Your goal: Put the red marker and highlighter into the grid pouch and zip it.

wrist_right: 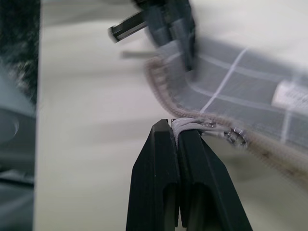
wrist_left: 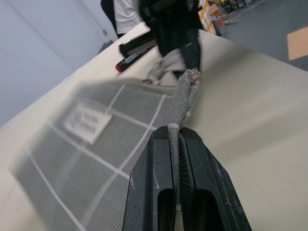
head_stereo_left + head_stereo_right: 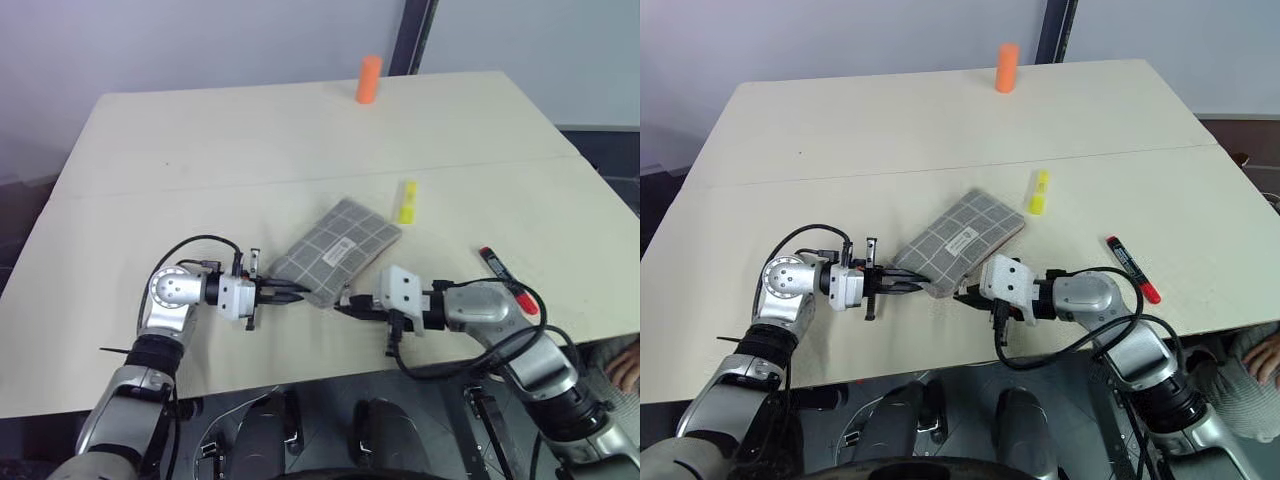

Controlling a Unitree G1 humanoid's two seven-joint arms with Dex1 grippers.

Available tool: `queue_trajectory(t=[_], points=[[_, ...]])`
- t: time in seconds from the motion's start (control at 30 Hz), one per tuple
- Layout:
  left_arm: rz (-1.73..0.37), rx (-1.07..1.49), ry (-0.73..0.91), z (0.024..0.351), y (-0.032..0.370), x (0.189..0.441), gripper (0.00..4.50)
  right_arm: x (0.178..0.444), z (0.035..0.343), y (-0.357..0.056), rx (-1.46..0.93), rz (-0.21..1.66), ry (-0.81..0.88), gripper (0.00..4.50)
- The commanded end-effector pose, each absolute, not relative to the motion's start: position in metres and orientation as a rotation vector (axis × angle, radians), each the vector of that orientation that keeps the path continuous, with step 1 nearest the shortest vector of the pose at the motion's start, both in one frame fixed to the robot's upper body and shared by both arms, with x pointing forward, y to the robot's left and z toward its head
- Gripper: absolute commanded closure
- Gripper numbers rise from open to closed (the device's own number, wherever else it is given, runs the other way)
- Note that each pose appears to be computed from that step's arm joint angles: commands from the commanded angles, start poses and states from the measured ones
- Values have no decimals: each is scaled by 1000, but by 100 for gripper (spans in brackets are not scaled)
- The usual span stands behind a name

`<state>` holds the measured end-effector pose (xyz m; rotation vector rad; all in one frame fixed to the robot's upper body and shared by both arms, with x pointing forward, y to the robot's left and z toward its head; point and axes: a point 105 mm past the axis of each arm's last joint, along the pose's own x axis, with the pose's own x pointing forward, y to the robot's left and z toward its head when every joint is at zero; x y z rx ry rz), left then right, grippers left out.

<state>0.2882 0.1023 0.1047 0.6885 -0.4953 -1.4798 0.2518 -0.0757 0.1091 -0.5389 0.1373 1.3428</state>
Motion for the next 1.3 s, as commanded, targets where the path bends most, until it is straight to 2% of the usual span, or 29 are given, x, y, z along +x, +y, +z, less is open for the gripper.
queue_trajectory(t=[0.03, 0.17, 0.37, 0.53, 0.67, 0.77, 0.8, 0.9, 1.0, 1.17, 1.3], points=[[-1455, 700, -553, 115, 97, 292, 450, 248, 116, -60, -617, 1403, 64, 448], [-1443, 691, -580, 118, 95, 290, 450, 253, 114, -54, -652, 1395, 44, 448], [-1426, 686, -592, 121, 98, 291, 450, 260, 102, -70, -746, 1370, 81, 448], [-1412, 689, -592, 120, 98, 292, 450, 249, 116, -61, -634, 1423, 38, 448], [-1410, 646, -622, 127, 93, 290, 450, 253, 117, -62, -583, 1402, 73, 448], [-1393, 662, -638, 130, 94, 291, 450, 253, 117, -68, -538, 1388, 95, 361], [-1388, 663, -640, 130, 94, 292, 450, 252, 117, -70, -532, 1384, 101, 320], [-1376, 687, -647, 130, 96, 292, 450, 253, 115, -78, -548, 1338, 110, 159], [-1367, 720, -643, 126, 101, 291, 450, 250, 104, -104, -568, 1239, 173, 4], [-1304, 743, -640, 127, 110, 295, 450, 237, 108, -134, -471, 1112, 211, 4], [-1272, 747, -627, 123, 117, 296, 450, 247, 137, -156, -312, 867, 59, 4]])
